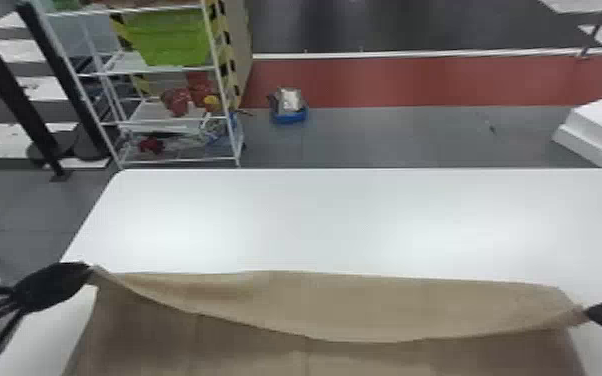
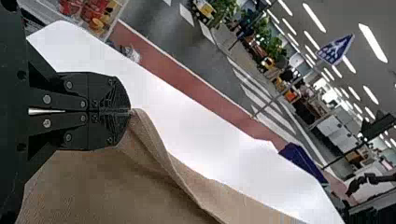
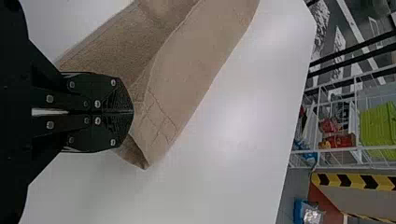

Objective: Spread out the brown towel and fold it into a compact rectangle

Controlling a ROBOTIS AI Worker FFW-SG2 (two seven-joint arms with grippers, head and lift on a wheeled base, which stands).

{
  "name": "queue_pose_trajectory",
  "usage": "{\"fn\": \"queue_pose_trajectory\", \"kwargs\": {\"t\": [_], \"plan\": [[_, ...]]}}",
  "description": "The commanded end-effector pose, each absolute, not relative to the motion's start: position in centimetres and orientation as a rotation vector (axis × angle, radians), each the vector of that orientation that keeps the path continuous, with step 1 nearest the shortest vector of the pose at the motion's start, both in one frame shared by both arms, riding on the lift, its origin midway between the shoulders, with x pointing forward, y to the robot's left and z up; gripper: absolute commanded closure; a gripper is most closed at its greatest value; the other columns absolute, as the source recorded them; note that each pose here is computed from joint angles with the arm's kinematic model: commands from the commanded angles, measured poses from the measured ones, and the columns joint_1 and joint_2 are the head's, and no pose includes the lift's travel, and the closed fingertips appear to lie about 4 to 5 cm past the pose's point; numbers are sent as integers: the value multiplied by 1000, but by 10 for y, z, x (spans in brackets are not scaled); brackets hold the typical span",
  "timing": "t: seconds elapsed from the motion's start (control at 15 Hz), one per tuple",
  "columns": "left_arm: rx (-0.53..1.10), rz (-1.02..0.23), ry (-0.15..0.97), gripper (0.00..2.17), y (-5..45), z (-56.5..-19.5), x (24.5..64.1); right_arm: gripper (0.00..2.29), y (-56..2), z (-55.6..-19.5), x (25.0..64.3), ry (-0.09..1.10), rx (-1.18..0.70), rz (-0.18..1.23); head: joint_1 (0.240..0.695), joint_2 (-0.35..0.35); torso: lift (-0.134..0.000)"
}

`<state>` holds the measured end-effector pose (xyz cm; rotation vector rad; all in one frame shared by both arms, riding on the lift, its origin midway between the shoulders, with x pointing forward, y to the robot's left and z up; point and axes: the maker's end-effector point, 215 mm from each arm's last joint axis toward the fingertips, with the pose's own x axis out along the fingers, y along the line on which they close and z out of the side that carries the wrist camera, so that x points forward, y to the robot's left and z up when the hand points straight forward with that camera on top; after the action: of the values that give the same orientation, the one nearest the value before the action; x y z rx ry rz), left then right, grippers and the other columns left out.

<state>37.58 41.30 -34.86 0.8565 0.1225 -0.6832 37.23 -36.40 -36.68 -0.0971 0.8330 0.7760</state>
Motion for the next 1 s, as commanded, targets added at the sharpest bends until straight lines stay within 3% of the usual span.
{"fn": "queue_pose_trajectory", "kwargs": {"t": [0.0, 0.27, 0.67, 0.93], "plan": [[936, -719, 124, 1406, 407, -358, 362, 1119, -361, -371, 362, 846, -104, 807, 695, 75, -124], [1018, -776, 165, 1406, 400, -380, 346, 1119, -361, -373, 357, 851, -154, 844, 695, 78, -124], [1093, -753, 145, 1409, 413, -370, 328, 1119, -386, -352, 358, 826, -134, 813, 695, 53, -124], [1117, -771, 142, 1409, 409, -375, 317, 1119, -390, -358, 347, 835, -160, 826, 695, 46, -124]]}}
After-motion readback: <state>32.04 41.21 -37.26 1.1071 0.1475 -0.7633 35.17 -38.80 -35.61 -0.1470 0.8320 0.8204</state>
